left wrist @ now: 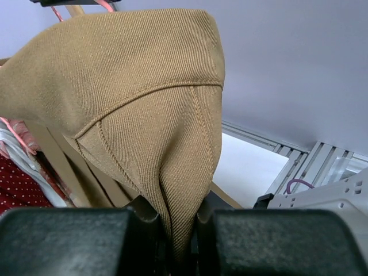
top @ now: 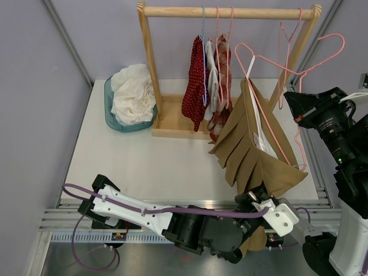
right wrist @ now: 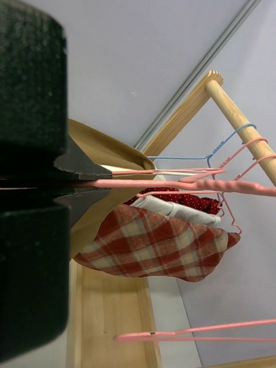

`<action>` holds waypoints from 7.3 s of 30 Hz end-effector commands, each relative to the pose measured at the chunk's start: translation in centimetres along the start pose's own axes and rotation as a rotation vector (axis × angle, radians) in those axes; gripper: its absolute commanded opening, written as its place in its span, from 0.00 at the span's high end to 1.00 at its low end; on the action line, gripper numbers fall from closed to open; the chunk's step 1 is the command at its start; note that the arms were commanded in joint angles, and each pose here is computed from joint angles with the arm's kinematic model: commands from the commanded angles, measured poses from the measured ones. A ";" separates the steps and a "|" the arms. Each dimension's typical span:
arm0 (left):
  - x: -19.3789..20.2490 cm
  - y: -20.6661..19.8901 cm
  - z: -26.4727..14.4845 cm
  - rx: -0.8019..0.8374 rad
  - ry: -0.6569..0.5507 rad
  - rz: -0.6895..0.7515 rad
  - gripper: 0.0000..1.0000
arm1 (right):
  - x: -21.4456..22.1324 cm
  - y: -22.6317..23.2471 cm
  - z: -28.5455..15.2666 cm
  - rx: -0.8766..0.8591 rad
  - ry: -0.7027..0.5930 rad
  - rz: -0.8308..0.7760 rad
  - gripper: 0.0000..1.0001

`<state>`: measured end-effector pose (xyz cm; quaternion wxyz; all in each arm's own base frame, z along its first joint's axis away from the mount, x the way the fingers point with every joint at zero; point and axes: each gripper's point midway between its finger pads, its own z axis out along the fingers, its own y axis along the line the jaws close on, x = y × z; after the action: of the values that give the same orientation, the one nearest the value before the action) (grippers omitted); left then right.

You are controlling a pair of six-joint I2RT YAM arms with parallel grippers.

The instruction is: Remove the skirt from the hanger

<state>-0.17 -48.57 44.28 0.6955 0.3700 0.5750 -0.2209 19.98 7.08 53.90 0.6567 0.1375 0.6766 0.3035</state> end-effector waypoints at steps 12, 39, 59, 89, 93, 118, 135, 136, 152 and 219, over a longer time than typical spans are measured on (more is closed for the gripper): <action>3.0 -6.1 -5.6 0.377 0.007 -0.086 1.00 | -8.8 -1.6 2.6 0.166 -0.368 -0.026 1.00; -4.5 38.1 -13.4 -0.615 -0.105 0.024 1.00 | 2.7 7.1 -15.7 -0.561 -0.111 -0.290 1.00; 2.1 58.9 -9.2 -1.018 0.031 0.024 1.00 | 11.2 1.1 -16.5 -0.449 0.170 -0.325 1.00; 24.5 70.3 -3.4 -1.184 0.316 -0.443 0.01 | 2.3 -2.1 -3.4 -0.069 -0.023 -0.384 1.00; 25.4 65.2 -6.7 -1.136 0.400 -0.496 0.01 | -1.2 -1.9 -0.2 0.002 -0.100 -0.410 1.00; 31.5 49.3 -15.6 -0.950 0.517 -0.644 0.01 | 1.0 -8.8 20.1 0.280 0.021 -0.369 1.00; 32.1 48.3 -14.7 -0.903 0.554 -0.717 0.01 | 0.4 1.8 16.0 -0.136 0.101 -0.197 0.00; 32.1 48.3 -14.9 -0.907 0.555 -0.715 0.01 | 1.5 1.7 17.3 -0.142 0.137 -0.185 0.02; 31.9 48.3 -15.1 -0.913 0.547 -0.708 0.01 | 9.9 -0.1 25.0 -0.090 0.306 -0.166 0.13; 6.9 10.4 3.3 0.186 0.042 -0.235 0.01 | 1.7 5.0 2.9 -0.215 0.133 -0.003 1.00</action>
<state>12.15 -42.48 38.05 0.6101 0.3697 0.6324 -0.3019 22.21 12.30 52.48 0.5889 0.0603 0.7240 0.3542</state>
